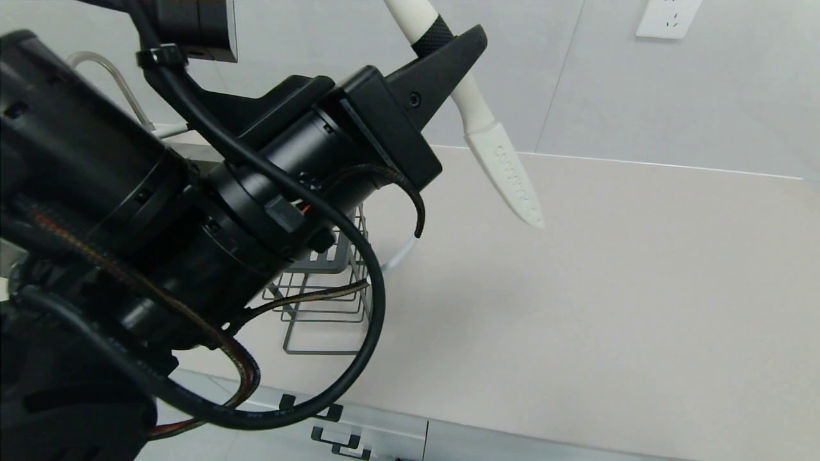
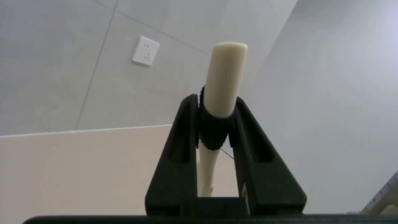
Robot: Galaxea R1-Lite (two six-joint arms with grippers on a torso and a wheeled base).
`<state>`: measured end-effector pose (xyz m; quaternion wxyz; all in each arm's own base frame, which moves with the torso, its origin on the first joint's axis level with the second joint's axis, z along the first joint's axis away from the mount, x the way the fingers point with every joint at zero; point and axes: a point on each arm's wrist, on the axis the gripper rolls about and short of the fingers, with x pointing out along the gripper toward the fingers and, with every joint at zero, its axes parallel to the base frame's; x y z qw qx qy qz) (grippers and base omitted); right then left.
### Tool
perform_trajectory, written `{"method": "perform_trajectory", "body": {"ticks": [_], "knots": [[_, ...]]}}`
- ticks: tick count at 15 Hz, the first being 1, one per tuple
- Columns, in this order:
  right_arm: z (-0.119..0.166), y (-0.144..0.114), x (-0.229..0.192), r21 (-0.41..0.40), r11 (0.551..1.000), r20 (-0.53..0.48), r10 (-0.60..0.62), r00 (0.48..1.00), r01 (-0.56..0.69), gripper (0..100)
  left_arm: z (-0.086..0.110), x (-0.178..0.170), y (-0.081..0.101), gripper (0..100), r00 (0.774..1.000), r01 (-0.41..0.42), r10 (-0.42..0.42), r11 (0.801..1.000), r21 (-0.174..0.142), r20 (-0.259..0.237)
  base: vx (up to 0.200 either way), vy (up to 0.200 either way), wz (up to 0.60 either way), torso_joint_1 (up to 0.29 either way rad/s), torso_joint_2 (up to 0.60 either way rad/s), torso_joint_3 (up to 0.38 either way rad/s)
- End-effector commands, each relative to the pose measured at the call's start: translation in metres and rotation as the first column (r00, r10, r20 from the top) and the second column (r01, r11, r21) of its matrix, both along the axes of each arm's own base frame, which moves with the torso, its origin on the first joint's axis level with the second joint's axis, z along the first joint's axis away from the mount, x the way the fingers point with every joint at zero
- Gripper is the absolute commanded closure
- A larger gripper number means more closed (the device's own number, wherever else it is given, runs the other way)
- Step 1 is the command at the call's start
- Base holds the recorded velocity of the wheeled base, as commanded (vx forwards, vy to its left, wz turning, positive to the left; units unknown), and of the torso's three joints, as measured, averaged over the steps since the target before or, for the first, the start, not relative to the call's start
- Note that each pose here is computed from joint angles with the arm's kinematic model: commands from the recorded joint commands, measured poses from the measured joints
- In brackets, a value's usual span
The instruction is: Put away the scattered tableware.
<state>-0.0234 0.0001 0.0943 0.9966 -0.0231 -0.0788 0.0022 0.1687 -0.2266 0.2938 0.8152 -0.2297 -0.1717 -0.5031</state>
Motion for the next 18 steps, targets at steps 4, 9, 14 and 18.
{"method": "perform_trajectory", "body": {"ticks": [4, 9, 14, 18], "knots": [[-0.019, 0.0, 0.001, 0.011, 1.0, -0.174, 0.01, 0.985, -0.009, 0, -0.002, -0.017, 0.03, 100, 1.0, -0.011, 0.011, 1.0, 0.003, 0.0, 0.0, 0.0, 0.0, 0.0, 0.0, 0.0], [-0.019, 0.0, 0.001, 0.049, 0.999, -0.169, 0.016, 0.985, -0.008, 0, -0.022, -0.039, 0.04, 100, 0.998, 0.063, -0.062, 0.996, 0.062, -0.017, 0.0, 0.0, 0.0, 0.0, 0.0, 0.0], [-0.019, 0.0, 0.001, 0.047, 0.999, -0.169, 0.015, 0.985, -0.007, 0, -0.066, -0.052, 0.049, 100, 0.975, 0.154, -0.192, 0.947, 0.281, 0.111, 0.0, 0.0, 0.24, 0.0, 0.0, 0.001], [-0.019, 0.0, 0.001, 0.049, 0.999, -0.169, 0.015, 0.985, -0.007, 0, -0.051, -0.052, 0.04, 100, 0.921, 0.196, -0.29, 0.921, 0.337, 0.258, 0.0, 0.0, 0.15, 0.001, 0.0, -0.001]]}}
